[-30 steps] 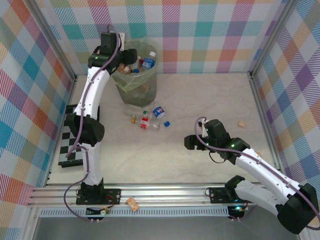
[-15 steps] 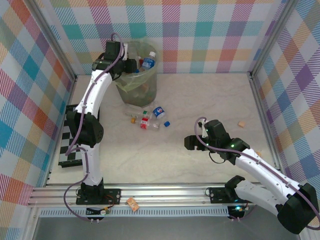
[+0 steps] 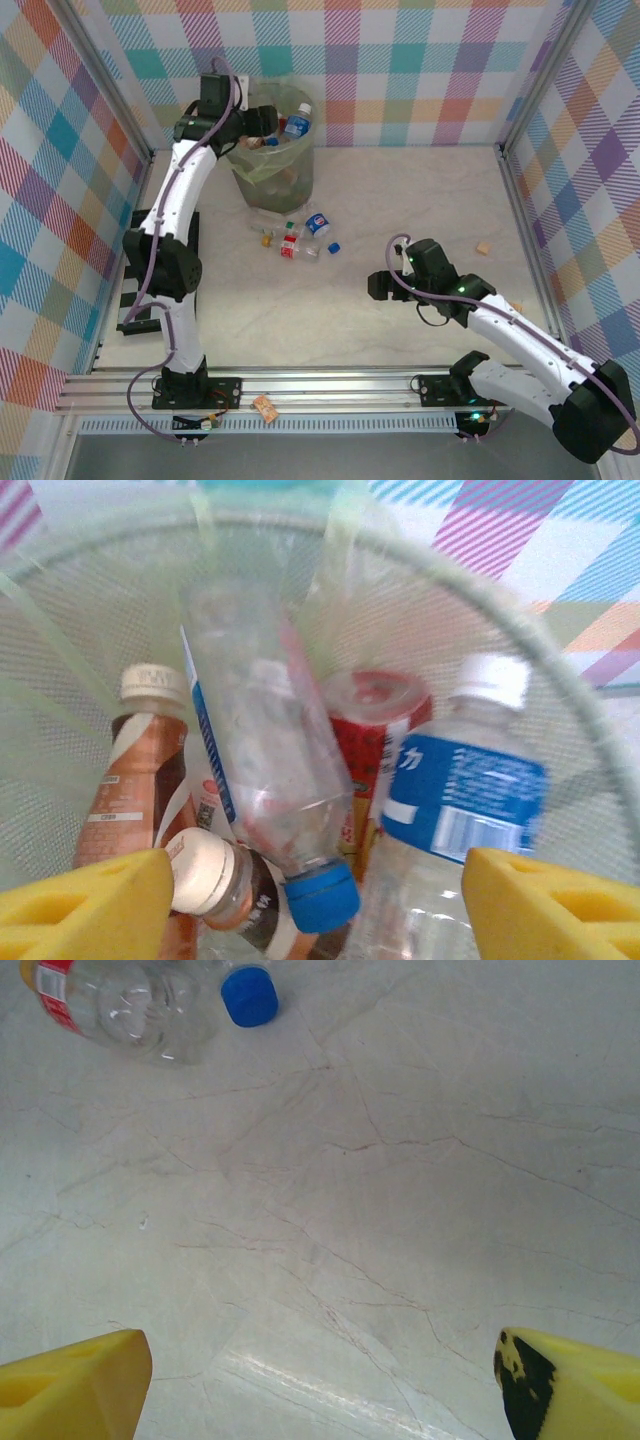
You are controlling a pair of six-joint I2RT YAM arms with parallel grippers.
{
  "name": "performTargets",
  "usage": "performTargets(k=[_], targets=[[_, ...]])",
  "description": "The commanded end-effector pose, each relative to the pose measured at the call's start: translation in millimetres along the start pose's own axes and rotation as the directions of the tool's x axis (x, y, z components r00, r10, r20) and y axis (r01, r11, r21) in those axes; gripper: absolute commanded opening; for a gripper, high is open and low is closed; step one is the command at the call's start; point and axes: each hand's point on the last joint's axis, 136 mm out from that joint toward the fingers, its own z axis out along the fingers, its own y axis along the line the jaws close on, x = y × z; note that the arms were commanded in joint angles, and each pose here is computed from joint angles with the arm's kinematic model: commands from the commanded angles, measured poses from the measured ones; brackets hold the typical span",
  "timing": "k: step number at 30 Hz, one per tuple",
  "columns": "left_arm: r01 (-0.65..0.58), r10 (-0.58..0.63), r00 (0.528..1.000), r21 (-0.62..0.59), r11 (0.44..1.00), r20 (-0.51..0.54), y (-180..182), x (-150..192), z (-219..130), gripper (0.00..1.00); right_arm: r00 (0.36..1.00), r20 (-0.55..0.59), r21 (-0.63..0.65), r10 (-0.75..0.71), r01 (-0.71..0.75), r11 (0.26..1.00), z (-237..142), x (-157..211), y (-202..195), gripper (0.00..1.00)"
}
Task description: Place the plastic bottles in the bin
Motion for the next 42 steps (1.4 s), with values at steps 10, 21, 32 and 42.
performTargets(k=[10, 21, 32, 42], targets=[[0.088, -0.112, 0.963, 0.108, 0.99, 0.244, -28, -8, -152, 0.84, 0.998, 0.017, -0.052, -0.055, 0.055, 0.997, 31, -49, 33, 0.88], [0.431, -0.442, 0.897, 0.256, 0.865, -0.016, -27, 155, -149, 0.86, 0.998, 0.005, -0.092, -0.058, 0.058, 0.994, 102, -96, 63, 0.77], [0.739, -0.722, 0.673, 0.171, 0.651, -0.161, 0, 297, -124, 0.85, 0.996, -0.009, -0.082, -0.087, 0.086, 0.993, 181, -127, 73, 0.85], [0.736, -0.717, 0.677, 0.137, 0.663, -0.165, 4, 308, -125, 0.85, 0.993, -0.091, -0.016, -0.077, 0.076, 0.997, 225, -120, 60, 0.85]])
